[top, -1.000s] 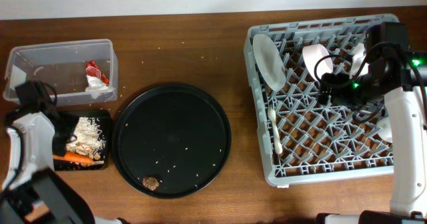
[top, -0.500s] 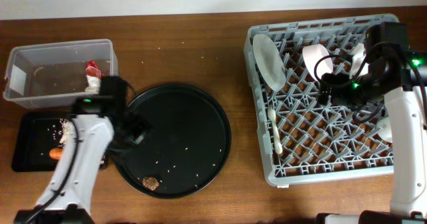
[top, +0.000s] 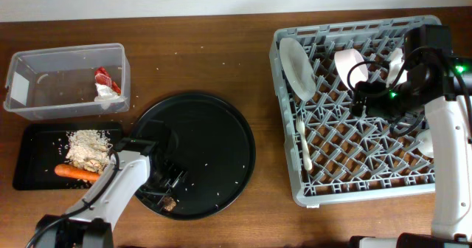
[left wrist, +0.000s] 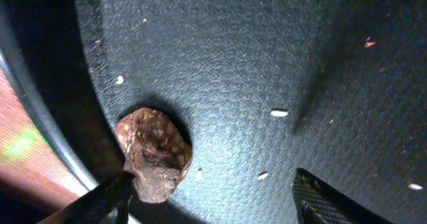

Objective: Sort waste into correct bins and load items into the dishwasher rack
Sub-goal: 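Move the left gripper back and grasp the brown shell piece, then carry the shell piece left and drop it onto the small black tray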

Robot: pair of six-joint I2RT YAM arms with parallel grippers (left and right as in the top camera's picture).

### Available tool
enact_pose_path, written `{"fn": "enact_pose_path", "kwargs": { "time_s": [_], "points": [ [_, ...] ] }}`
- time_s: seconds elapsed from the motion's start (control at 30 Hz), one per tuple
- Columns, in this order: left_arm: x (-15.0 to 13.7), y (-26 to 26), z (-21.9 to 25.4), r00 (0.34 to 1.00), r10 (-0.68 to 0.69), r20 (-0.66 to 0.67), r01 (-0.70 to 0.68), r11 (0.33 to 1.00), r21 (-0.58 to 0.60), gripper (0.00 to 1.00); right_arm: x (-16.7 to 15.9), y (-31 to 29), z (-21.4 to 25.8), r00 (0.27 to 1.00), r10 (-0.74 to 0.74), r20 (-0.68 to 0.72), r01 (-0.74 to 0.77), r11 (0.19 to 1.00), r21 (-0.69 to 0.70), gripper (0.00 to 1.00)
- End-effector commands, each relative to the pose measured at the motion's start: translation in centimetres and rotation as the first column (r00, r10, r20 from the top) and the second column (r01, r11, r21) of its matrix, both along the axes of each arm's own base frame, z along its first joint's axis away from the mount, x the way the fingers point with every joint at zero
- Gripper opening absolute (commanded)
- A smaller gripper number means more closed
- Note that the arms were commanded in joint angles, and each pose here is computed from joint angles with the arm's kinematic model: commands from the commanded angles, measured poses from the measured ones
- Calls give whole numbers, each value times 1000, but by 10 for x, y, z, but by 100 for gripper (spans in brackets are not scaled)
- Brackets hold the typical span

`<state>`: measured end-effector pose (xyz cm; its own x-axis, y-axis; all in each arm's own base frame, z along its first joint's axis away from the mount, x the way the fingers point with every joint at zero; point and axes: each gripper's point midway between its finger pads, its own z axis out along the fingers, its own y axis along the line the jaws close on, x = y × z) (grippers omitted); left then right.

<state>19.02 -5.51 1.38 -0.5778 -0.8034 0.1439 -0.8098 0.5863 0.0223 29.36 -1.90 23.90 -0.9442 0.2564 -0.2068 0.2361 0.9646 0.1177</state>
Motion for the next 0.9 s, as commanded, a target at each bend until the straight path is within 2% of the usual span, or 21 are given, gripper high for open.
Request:
{"fn": "enact_pose_path", "kwargs": {
  "time_s": [0.0,0.03,0.1,0.27,0.3,0.43,0.63,0.8,0.87],
  "points": [
    [-8,3,-21,1000,18,13,-18,1000,11,69,-1,0,-3,1000,7,-11,-7,1000,4,99],
    [-10,3,-24,1000,18,10,-18,1000,11,62,-1,0,-3,1000,8,-13,-8,1000,5,99],
    [-12,4,-25,1000,17,3,-17,1000,13,56,-1,0,-3,1000,7,-14,-7,1000,5,99],
    [-17,5,-25,1000,16,-14,-16,1000,17,53,-1,0,-3,1000,8,-14,-8,1000,5,99],
    [-16,4,-25,1000,17,-12,-17,1000,17,50,-1,0,-3,1000,8,-14,-8,1000,5,99],
    [-11,3,-25,1000,16,11,-16,1000,12,28,-1,0,-3,1000,8,-14,-8,1000,5,99],
    [4,3,-18,999,-5,54,4,1000,17,27,-2,0,-3,1000,10,-14,-10,1000,4,99],
    [43,8,11,979,-105,177,94,993,65,26,-2,0,-3,1000,10,-14,-10,1000,3,99],
    [69,25,38,965,-122,234,98,989,114,26,-2,-2,-3,1000,7,-16,-7,1000,-11,99]
  ]
}}
